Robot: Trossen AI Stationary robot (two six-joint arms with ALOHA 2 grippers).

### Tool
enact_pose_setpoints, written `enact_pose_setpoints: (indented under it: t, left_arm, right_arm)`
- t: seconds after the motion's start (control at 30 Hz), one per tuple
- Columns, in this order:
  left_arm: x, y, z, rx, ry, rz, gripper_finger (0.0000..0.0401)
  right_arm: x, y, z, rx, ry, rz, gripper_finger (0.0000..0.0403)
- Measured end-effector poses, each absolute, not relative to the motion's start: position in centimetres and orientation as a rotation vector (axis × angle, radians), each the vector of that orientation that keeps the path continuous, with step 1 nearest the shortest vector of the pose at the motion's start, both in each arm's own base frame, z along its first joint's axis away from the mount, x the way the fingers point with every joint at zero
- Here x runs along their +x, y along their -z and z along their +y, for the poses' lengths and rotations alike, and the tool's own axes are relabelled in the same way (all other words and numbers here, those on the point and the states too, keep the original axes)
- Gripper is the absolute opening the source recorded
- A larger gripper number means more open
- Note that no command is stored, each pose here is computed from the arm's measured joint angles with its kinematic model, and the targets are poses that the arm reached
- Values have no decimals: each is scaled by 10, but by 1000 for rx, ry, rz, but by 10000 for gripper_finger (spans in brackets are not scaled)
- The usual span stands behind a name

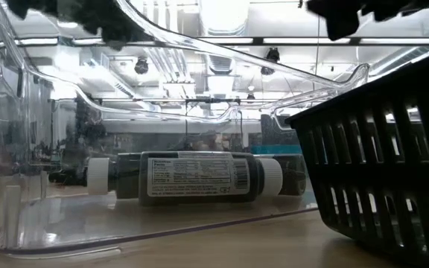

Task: Pick & Place Food Item
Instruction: Put the black donut into the black basket

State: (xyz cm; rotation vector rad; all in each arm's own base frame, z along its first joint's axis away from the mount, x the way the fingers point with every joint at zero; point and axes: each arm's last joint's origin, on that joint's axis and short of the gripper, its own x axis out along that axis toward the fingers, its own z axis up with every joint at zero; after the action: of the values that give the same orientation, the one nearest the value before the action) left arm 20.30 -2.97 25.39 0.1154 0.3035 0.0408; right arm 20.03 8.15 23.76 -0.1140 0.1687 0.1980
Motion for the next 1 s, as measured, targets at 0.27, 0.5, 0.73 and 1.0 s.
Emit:
enact_pose_setpoints:
  t: [0.27, 0.5, 0.73, 1.0]
  left_arm:
    - [159, -231, -20, 84, -113, 155, 229]
    - [139, -222, -17, 37, -100, 116, 229]
    - [132, -213, -15, 32, -117, 120, 229]
    - [132, -214, -14, 72, -159, 110, 229]
  right_arm:
    - [160, -237, 66, -56, -267, -25, 208]
    - [128, -222, 52, -9, -251, -189, 208]
    - [112, -197, 42, 11, -169, -229, 208]
    - [105, -194, 36, -25, -59, -256, 208]
